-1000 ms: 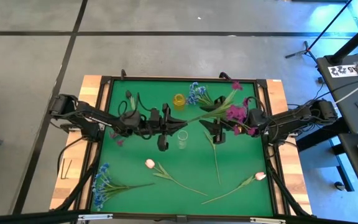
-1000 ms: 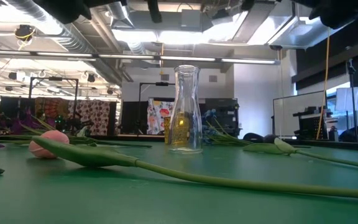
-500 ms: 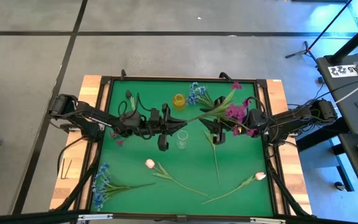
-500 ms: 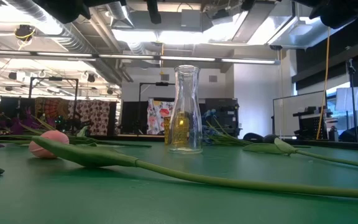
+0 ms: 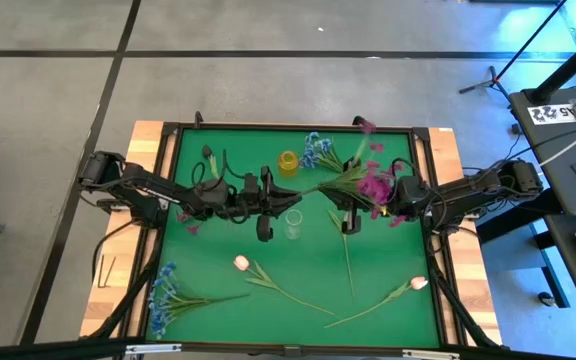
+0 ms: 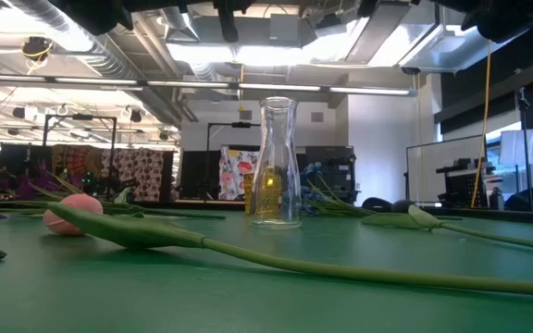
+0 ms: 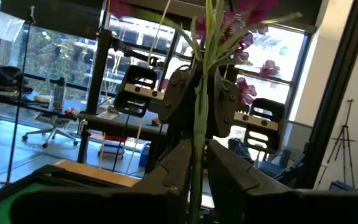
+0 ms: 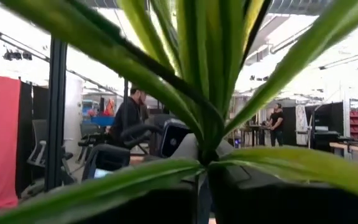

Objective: Sort flowers into vase by color
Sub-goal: Put the right purple flowers into the yellow vase

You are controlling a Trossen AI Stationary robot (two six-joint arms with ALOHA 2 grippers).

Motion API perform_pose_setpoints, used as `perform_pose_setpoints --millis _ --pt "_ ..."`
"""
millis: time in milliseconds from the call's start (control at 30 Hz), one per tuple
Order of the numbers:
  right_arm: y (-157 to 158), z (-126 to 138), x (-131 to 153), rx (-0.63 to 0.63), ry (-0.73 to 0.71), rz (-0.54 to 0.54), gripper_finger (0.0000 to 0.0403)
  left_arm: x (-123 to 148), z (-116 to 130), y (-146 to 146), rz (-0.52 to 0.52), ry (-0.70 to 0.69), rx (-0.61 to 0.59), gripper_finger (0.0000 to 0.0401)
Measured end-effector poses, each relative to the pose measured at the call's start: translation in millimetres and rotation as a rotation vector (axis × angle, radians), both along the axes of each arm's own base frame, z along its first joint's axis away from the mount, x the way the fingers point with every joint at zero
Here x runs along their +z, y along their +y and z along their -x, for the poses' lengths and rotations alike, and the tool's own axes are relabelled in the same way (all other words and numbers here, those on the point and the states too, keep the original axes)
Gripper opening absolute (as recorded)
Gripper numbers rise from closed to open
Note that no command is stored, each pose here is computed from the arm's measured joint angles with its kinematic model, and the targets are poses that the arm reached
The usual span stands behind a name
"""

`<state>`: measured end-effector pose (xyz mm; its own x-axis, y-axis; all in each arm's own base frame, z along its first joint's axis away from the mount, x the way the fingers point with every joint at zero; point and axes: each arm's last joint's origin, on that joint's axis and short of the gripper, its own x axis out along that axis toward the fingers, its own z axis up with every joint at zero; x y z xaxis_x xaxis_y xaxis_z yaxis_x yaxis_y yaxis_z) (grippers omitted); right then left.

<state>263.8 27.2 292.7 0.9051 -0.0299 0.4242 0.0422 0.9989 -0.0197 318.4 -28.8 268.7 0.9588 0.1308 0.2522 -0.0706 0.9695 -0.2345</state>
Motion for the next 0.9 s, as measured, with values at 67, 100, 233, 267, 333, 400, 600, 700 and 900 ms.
perform_pose_setpoints --millis 67,100,233,267,333,400,600,700,900 --pt "0 0 -1 0.0 0.006 0.001 0.0031 -1 0 0 -0.001 0.006 0.0 0.0065" --pt "0 0 -1 0.0 0.012 0.002 0.0035 -1 0 -1 -0.009 0.011 0.0 0.0072" --pt "0 -1 -2 -0.012 0.029 -0.001 0.003 0 1 -5 -0.061 0.021 0.003 0.0103" --pt "0 -1 -2 -0.017 0.029 0.0 0.0024 1 2 -6 -0.069 0.025 0.004 0.011" --pt "-1 -1 -3 -0.036 0.032 0.013 0.0012 5 5 -7 -0.074 0.035 0.013 0.0124" --pt "-1 -1 -3 -0.042 0.033 0.025 0.0009 9 10 -8 -0.074 0.061 0.024 0.0138" --pt "-3 0 -2 -0.12 0.038 0.016 0.0025 19 22 -13 -0.074 0.112 0.033 0.0163" --pt "-4 0 -2 -0.17 0.048 0.029 0.0017 18 26 -17 -0.082 0.154 0.058 0.0166" --pt "-7 -1 -7 -0.28 0.12 0.067 0.001 27 40 -21 -0.09 0.199 0.172 0.0166"
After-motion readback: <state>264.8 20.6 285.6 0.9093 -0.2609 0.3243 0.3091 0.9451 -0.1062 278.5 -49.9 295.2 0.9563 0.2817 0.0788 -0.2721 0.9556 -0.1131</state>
